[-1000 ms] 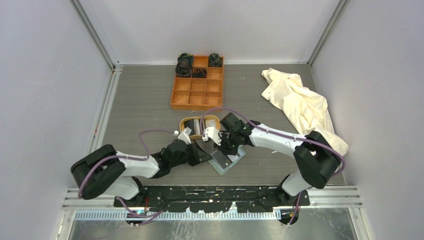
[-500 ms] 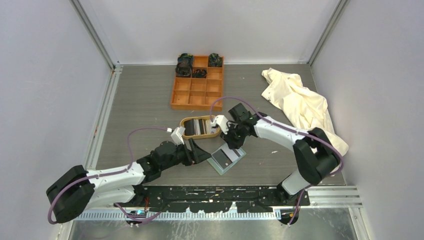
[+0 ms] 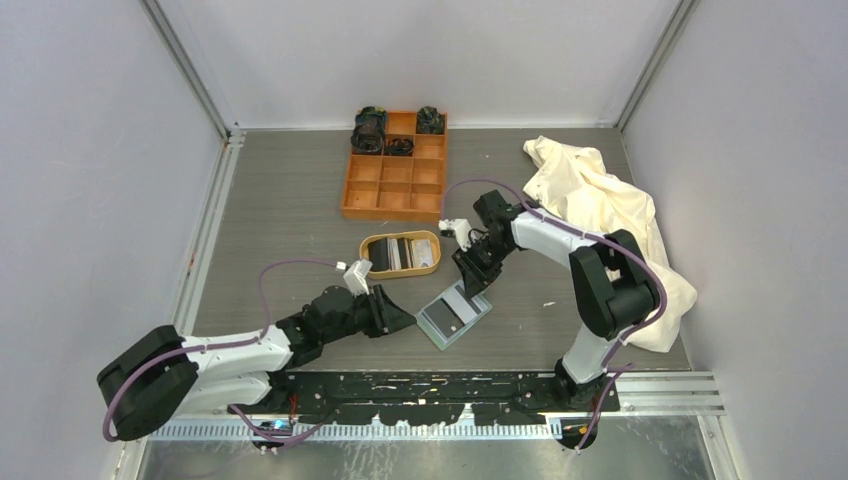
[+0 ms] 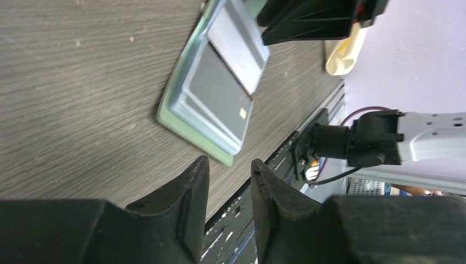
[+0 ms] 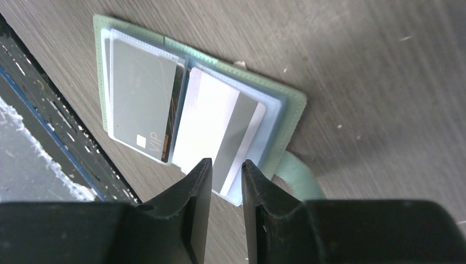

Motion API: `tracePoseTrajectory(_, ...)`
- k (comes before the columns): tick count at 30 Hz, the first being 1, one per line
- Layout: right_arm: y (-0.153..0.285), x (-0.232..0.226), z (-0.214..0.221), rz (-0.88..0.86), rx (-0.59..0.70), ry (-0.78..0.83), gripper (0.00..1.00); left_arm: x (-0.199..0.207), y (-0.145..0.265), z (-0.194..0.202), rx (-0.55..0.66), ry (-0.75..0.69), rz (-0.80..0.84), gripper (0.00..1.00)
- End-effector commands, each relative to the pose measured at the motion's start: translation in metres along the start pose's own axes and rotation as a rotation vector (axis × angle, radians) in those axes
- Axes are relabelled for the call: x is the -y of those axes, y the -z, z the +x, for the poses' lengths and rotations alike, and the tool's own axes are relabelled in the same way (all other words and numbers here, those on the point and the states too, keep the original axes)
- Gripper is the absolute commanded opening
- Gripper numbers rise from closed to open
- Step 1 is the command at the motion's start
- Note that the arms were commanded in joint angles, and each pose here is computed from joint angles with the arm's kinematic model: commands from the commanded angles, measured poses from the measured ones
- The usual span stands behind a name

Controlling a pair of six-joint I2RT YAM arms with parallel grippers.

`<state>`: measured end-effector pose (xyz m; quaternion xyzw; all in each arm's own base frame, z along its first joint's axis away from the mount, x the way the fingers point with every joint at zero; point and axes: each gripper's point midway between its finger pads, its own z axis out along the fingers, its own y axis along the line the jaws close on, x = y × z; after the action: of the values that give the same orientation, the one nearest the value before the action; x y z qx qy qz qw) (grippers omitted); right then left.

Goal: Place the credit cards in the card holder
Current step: Insert the credit card into the card holder.

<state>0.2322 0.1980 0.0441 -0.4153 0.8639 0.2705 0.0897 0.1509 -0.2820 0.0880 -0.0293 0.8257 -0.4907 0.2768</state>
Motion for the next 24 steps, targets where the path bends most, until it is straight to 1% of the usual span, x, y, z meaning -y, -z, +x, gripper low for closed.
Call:
tracePoseTrajectory(1, 0.005, -0.008, 0.001, -0.039, -0.037, -0.046, 0.32, -0.003, -0.009, 0.004, -0.006, 0.019, -0.033, 0.34)
tracePoseTrajectory(8, -0.004, 0.0, 0.011, -0.04, -0.105, -0.095, 0.33, -0.009, -0.03, 0.02, -0.077, 0.027, -0.082, 0.37)
tracePoseTrajectory(15, -0.006, 0.015, 0.018, 0.029, -0.141, -0.129, 0.37, -0.013, -0.055, 0.029, -0.135, 0.046, -0.108, 0.39)
tracePoseTrajectory(18, -0.007, 0.009, 0.02, -0.02, -0.157, -0.137, 0.36, -0.017, -0.062, 0.03, -0.144, 0.051, -0.14, 0.36)
tracePoseTrajectory(24, -0.005, -0.012, 0.014, -0.14, -0.135, -0.148, 0.35, -0.026, -0.068, 0.026, -0.146, 0.04, -0.19, 0.34)
